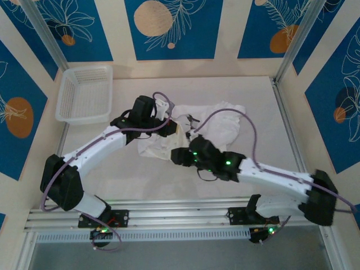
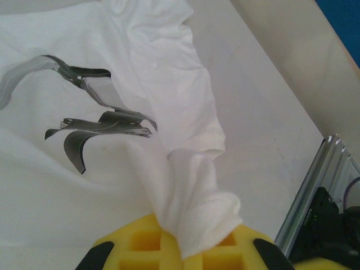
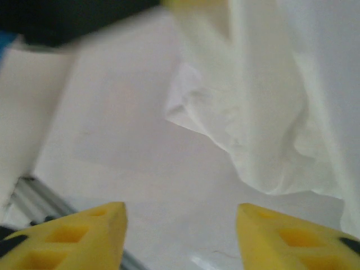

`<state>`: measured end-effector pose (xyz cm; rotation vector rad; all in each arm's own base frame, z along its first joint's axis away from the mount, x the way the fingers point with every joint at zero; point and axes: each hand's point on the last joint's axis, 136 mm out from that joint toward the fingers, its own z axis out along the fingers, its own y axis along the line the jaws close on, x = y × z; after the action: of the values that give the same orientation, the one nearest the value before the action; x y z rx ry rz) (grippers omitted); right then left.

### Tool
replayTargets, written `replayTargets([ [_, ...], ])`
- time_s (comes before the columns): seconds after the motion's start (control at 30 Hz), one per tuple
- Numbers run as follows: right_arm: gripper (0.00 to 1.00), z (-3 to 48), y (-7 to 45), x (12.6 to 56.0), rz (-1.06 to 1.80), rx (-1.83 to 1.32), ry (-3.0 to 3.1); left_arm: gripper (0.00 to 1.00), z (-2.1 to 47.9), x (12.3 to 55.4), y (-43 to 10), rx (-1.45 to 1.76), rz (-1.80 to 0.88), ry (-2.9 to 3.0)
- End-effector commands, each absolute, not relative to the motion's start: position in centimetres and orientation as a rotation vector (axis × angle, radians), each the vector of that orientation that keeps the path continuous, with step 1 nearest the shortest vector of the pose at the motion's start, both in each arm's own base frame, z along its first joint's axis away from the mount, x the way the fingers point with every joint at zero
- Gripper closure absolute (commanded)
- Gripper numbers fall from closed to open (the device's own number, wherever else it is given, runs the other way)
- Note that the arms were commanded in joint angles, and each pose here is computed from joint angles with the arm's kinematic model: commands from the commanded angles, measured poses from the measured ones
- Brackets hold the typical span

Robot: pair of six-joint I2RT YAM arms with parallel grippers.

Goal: Fold the inside-out t-shirt

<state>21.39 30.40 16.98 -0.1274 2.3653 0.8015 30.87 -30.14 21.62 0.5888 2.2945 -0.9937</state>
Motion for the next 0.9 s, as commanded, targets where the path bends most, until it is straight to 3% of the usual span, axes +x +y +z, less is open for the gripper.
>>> replayTargets([
  [0.0, 0.37, 16.8, 30.9, 25.1, 0.739, 0.07, 2.309, 1.0, 23.2, 30.9, -29.6, 0.564, -0.986, 2.285],
  [0.13, 0.37, 14.5, 29.6, 27.7, 0.527, 0.101, 2.327, 1.0, 23.4, 30.5, -29.1, 0.568, -0.963, 2.28],
  [0.23, 0.46, 13.9, 30.5, 28.9, 0.538, -0.03, 2.313, 1.0, 23.6, 30.0, -29.1, 0.588, -0.982, 2.268],
  [0.3, 0.62, 13.6, 31.5, 29.1, 0.608, -0.145, 2.311, 1.0, 23.3, 29.9, -29.2, 0.611, -0.986, 2.27],
  [0.37, 0.87, 14.1, 31.8, 28.7, 0.706, -0.23, 2.302, 1.0, 22.3, 30.5, -28.3, 0.601, -0.914, 2.305],
  [0.43, 1.0, 15.2, 31.9, 27.6, 0.787, -0.322, 2.254, 1.0, 21.5, 31.6, -27.0, 0.549, -0.879, 2.329],
  [0.67, 1.0, 23.8, 33.0, 17.9, 1.543, -0.882, 1.979, 0.99, 15.9, 36.1, -24.0, 0.436, -0.799, 2.386],
  [0.87, 1.0, 24.5, 30.0, 19.2, 1.525, -0.809, 1.949, 0.57, 17.5, 36.4, -23.9, 0.358, -0.883, 2.302],
])
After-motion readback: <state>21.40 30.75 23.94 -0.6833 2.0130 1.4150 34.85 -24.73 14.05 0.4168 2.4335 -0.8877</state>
